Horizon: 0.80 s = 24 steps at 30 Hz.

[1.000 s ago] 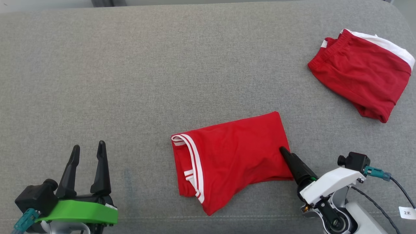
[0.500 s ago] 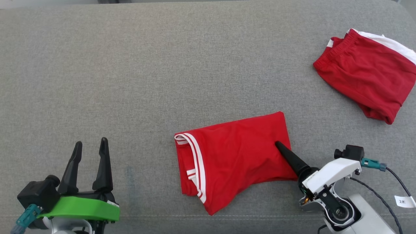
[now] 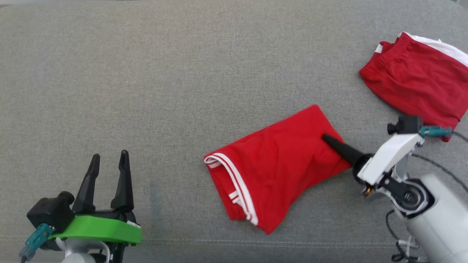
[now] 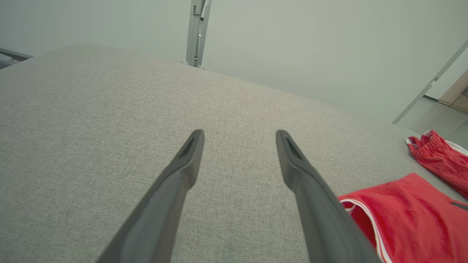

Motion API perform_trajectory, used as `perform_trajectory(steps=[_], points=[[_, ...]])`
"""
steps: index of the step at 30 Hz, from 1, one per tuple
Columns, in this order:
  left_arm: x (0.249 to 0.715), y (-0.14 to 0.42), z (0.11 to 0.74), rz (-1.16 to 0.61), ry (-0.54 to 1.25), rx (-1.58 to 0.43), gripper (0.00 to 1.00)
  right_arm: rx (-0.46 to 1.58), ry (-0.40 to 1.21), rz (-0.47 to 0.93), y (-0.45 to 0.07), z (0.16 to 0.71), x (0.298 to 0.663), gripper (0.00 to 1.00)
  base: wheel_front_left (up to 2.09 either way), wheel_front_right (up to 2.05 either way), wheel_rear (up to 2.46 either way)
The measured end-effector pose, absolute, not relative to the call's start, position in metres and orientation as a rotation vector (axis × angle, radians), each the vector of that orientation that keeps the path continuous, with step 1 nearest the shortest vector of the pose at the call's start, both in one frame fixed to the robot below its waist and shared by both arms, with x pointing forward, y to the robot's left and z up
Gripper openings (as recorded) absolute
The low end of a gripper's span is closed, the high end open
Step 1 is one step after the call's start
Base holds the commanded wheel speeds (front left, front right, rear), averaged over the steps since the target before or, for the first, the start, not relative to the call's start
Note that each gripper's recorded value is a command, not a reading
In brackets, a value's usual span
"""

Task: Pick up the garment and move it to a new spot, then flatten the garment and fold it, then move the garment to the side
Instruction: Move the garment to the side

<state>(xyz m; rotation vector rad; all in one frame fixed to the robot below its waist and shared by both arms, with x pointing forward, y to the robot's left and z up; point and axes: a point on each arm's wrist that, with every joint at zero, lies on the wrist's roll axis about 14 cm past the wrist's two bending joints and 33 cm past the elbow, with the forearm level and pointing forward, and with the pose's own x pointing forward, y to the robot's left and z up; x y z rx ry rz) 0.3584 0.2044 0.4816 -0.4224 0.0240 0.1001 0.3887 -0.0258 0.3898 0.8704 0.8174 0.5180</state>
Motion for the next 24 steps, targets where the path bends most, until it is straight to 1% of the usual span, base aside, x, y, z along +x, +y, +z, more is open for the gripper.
perform_trajectory(steps=[4,5,10,18,24], points=[[0.364,0.198,0.486,0.080,0.008,-0.438,1.00,0.708,0.761,0.621,-0.031,0.417,0.425,0.00,0.00,0.00,0.00],[0.365,0.193,0.486,0.066,0.008,-0.446,1.00,0.645,0.738,0.659,-0.031,0.430,0.441,0.00,0.00,0.00,0.00],[0.363,0.191,0.486,0.070,0.006,-0.457,1.00,0.538,0.712,0.724,-0.025,0.453,0.470,0.00,0.00,0.00,0.00],[0.355,0.208,0.481,0.134,0.017,-0.449,1.00,0.466,0.652,0.683,-0.026,0.478,0.521,0.00,0.00,0.00,0.00],[0.357,0.215,0.477,0.155,0.023,-0.440,1.00,0.474,0.640,0.663,-0.028,0.483,0.532,0.00,0.00,0.00,0.00]])
